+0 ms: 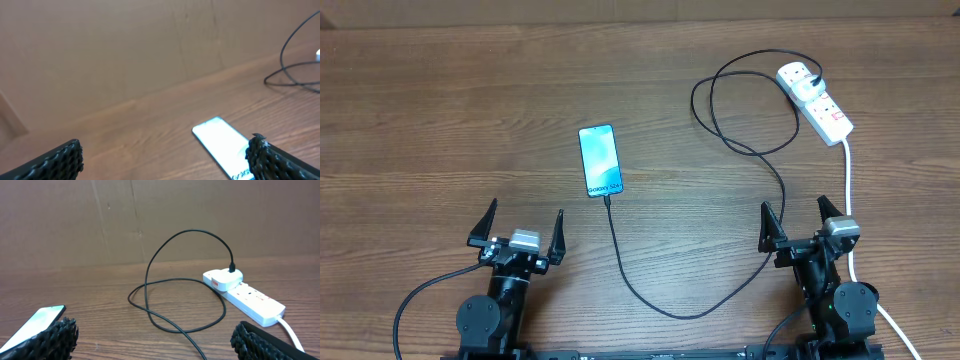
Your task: Plug charger to phone and switch on socket
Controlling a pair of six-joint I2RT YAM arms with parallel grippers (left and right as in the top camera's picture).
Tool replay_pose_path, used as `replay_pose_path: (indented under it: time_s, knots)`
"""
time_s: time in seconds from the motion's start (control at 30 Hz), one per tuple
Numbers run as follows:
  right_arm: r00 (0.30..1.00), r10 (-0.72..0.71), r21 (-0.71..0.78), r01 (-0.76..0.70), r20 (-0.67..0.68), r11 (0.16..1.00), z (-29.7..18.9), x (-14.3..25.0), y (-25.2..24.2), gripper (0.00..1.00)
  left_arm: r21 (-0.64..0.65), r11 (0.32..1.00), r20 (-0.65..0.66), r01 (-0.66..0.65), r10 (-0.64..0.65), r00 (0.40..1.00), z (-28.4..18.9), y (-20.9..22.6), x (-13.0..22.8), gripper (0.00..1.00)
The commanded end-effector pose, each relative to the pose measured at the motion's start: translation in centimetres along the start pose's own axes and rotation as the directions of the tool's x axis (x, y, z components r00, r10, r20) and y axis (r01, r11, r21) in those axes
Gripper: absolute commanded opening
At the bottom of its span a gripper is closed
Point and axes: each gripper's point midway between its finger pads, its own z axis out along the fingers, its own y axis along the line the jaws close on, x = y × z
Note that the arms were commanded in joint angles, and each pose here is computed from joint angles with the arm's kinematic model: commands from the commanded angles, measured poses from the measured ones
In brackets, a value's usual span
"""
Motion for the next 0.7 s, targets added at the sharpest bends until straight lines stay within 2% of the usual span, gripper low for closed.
replay_pose_path:
  time_s: [0.0, 0.13, 0.67]
  knots:
    - [1.0, 0.003, -0.004, -0.003, 0.007, 1.0, 0.0, 0.1, 0.1, 1.0, -0.034, 0.999, -0.052, 0.0, -0.002, 0.999, -0.1, 0.5, 1.5, 1.0]
    - [1.0, 0.002, -0.004, -0.002, 0.007, 1.0, 0.0, 0.1, 0.1, 1.0, -0.034, 0.998, -0.091, 0.056, -0.059, 0.994, -0.2, 0.4, 2.5, 1.0]
    - [1.0, 0.002, -0.004, -0.002, 0.007, 1.0, 0.0, 0.1, 0.1, 1.0, -0.034, 0.998, -0.092, 0.056, -0.059, 0.994, -0.1, 0.4, 2.5, 1.0]
